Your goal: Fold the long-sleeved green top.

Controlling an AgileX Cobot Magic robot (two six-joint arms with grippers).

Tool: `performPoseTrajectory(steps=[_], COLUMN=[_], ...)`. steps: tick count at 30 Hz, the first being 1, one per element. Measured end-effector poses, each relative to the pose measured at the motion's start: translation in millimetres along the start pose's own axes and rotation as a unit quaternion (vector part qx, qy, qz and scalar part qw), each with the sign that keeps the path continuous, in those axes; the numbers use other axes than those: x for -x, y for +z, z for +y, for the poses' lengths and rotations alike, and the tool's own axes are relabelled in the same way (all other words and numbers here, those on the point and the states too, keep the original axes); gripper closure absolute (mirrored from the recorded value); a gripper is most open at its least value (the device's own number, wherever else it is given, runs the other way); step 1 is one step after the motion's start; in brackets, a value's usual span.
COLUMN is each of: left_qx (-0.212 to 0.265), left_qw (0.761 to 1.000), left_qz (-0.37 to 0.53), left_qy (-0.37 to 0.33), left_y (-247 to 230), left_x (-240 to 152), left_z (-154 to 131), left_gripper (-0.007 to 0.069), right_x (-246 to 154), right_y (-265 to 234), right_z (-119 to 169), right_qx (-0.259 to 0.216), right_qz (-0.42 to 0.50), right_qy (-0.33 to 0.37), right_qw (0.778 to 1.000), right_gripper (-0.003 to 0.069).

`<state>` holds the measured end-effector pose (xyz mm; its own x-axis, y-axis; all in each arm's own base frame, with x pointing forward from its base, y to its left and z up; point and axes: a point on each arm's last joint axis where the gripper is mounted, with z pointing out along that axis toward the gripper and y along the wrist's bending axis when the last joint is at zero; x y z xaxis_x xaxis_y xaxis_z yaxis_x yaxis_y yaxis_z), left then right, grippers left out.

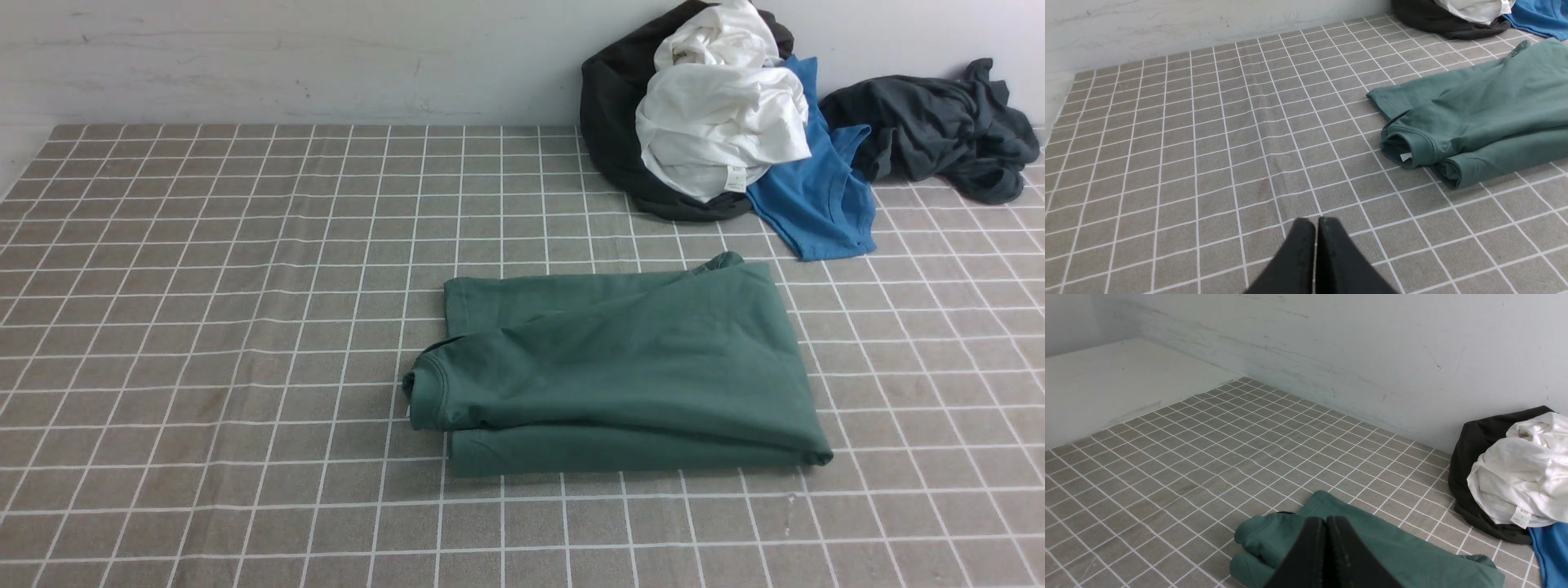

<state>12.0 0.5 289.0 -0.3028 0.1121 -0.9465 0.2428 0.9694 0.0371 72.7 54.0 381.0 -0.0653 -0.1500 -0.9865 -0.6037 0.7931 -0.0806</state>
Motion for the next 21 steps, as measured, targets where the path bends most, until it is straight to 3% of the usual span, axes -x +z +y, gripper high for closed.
performPoseTrajectory(steps=[13, 21], left_qx=[0.0, 0.0], left_qw=[1.0, 1.0], left_qz=[0.0, 0.0], left_qy=[0.0, 0.0], left_y=[0.0, 0.0], left_x=[0.0, 0.0], left_z=[0.1, 0.1], left_gripper=[0.0631, 0.0631], right_x=[-1.7, -48.2], right_y=[0.8, -0.7], right_z=[-1.5, -5.4], right_qx=[-0.009, -0.057], right_qz=[0.003, -0.034], right_qy=[-0.018, 0.004], right_qw=[1.0, 0.998], right_gripper=[0.0673, 0.0673])
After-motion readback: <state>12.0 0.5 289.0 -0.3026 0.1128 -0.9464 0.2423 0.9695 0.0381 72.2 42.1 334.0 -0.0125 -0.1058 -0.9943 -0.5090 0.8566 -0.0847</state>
